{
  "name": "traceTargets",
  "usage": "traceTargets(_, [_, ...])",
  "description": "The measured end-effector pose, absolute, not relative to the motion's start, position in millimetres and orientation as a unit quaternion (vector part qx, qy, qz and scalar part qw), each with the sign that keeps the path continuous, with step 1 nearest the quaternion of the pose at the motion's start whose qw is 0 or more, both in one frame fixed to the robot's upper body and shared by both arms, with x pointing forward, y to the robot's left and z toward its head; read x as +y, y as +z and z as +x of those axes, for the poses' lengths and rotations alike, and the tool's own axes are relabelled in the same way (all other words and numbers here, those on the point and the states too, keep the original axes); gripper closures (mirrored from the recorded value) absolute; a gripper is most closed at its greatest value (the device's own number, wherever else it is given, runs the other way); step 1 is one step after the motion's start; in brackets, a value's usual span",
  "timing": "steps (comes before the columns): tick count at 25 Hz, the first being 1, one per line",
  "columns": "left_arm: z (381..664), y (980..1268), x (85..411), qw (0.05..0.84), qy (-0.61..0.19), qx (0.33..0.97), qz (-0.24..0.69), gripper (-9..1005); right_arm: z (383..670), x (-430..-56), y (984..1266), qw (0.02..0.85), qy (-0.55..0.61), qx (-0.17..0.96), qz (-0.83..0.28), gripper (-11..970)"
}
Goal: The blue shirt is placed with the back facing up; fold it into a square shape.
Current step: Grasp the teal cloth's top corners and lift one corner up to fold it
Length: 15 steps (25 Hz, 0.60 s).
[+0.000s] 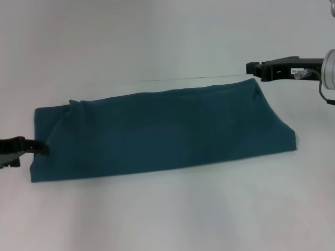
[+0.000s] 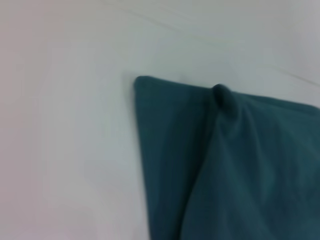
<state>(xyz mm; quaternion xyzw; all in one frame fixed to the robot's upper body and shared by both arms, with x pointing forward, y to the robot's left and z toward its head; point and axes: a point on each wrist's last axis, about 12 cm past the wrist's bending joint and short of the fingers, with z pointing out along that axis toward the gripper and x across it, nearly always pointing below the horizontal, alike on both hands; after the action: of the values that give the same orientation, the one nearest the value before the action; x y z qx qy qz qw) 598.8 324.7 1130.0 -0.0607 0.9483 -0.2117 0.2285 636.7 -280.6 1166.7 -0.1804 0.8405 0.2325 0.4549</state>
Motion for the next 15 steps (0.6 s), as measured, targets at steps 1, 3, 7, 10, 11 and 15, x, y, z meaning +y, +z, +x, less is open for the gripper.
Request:
traceTargets(1, [598.9,1129.7,324.9,0.227,-0.207,0.95,-0.061,306,636.7,-279.8,1166.7,0.455,0.233,0.84,-0.181,960])
traceTargets(3, [598.9,1128.8,324.6,0.223,-0.199,0.952,-0.06,233,636.7,-278.5,1166.6,0.455,0.234,0.84,-0.182,960])
traceTargets(7, [597.5,1126.4,322.4,0.215,-0.198,0.955,-0.059,125,637.0,-277.9,1167.0,0.455,0.235,0.84,-0.182,960])
traceTargets(10, [595.5,1124.1,321.0,0.208,-0.201,0.955,-0.063,131,637.2,-278.6,1167.5,0.455,0.234,0.84,-0.183,960])
traceTargets(11, [594.4,1122.9,320.2,0.204,-0.203,0.955,-0.065,133,637.5,-279.1,1167.8,0.456,0.232,0.84,-0.182,960])
traceTargets(15, [591.2,1119.0,318.4,0.198,-0.209,0.955,-0.074,135,637.7,-280.0,1168.2,0.457,0.231,0.839,-0.181,960])
